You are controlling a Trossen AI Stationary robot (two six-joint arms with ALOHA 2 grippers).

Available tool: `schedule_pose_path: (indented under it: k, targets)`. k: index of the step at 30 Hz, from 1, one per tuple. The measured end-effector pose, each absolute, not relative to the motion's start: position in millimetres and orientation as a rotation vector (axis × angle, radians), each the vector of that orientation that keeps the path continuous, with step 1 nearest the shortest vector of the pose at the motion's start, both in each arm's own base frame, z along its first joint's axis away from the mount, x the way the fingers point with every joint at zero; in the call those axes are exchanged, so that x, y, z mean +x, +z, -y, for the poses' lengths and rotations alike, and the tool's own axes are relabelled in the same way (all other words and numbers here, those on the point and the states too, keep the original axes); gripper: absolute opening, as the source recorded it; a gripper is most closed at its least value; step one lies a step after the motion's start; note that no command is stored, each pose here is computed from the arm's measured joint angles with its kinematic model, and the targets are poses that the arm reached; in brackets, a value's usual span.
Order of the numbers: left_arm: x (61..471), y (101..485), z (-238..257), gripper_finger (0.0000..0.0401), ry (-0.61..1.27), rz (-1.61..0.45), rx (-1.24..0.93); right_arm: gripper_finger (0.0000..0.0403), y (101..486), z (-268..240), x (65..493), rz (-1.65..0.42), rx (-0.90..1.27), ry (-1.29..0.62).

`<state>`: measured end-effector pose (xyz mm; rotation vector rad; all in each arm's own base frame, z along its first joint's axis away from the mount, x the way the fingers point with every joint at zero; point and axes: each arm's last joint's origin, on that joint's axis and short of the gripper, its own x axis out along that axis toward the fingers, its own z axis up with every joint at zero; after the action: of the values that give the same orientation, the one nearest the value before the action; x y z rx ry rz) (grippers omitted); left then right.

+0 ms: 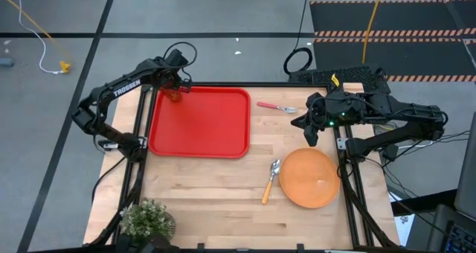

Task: Pick and place plate/cup/fork/spoon on tray
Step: Put the brown cup on the red serving tray, then put the orange plate on the red serving tray to the bottom right of the brown cup

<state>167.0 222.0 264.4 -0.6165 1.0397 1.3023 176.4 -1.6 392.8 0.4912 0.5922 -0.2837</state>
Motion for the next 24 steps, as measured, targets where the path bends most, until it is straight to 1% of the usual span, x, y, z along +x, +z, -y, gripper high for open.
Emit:
schedule_pose_path:
  k: [5, 12, 17, 20, 24]
  targets:
    - [167.0, 264.4, -221.9, 0.0106, 1.301, -1.041, -0.617, 0.0, 392.8, 1.6, 176.4, -0.591, 0.5, -0.286]
    - [166.5, 264.0, -221.1, 0.0108, 1.275, -1.076, -0.589, 0.0, 392.8, 1.5, 176.4, -0.591, 0.502, -0.287]
    - [168.3, 267.5, -218.0, 0.0111, 1.236, -1.073, -0.608, 0.0001, 392.8, 1.5, 176.4, -0.582, 0.567, -0.309]
    - [169.5, 275.3, -213.1, 0.013, 1.227, -1.047, -0.608, 0.0012, 392.4, 1.6, 175.9, -0.583, 0.592, -0.32]
    - [166.9, 286.5, -207.0, 0.0174, 1.244, -1.011, -0.604, 0.0038, 389.6, 2.5, 173.6, -0.609, 0.584, -0.362]
